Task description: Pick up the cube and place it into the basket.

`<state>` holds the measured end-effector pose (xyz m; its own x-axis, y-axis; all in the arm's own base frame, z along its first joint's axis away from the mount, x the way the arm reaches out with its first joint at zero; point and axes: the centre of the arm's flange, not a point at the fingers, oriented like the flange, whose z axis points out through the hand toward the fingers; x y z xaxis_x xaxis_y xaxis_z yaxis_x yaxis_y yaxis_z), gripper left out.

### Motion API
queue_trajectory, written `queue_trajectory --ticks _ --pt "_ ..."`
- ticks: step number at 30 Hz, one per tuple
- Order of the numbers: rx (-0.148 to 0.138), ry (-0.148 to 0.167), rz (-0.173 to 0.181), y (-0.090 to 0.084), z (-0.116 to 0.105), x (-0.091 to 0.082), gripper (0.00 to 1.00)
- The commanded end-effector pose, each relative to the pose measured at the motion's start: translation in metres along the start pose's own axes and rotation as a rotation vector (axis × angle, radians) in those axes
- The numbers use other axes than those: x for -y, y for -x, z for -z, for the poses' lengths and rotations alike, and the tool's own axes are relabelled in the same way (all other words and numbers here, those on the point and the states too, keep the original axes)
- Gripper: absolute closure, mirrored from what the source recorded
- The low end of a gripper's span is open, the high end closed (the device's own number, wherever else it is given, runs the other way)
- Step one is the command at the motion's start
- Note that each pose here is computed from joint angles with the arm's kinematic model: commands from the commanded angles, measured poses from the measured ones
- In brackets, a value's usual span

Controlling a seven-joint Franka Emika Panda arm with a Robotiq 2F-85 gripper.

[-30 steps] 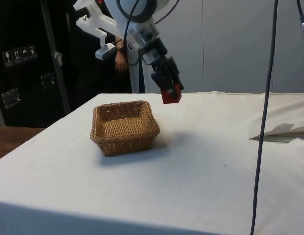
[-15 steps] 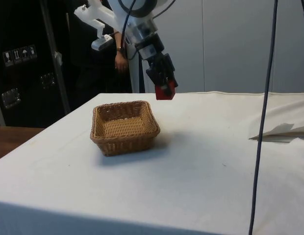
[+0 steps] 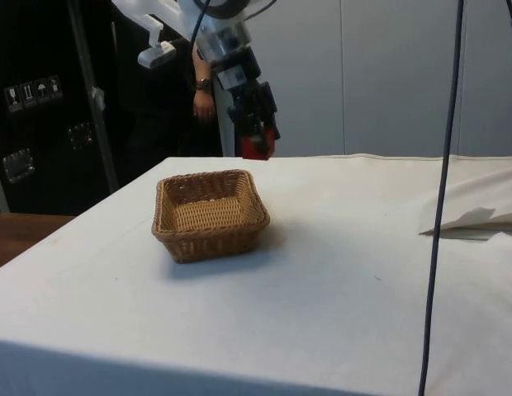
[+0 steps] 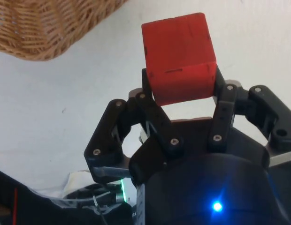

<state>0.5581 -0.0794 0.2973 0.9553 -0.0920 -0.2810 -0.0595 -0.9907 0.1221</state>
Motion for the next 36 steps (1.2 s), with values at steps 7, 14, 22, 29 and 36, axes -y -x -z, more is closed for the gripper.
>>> queue_trajectory --ticks 7,14,22,29,36 --pt "-0.053 -0.005 -0.011 -0.016 0.01 0.003 0.95" --pt "-0.094 -0.004 -0.016 -0.031 0.015 0.007 0.95" --pt "-0.131 -0.01 -0.017 -0.046 0.015 0.012 0.95" --pt "-0.159 -0.029 -0.018 -0.055 0.009 0.015 0.95" --pt "-0.181 -0.05 -0.016 -0.061 0.005 0.018 0.95"
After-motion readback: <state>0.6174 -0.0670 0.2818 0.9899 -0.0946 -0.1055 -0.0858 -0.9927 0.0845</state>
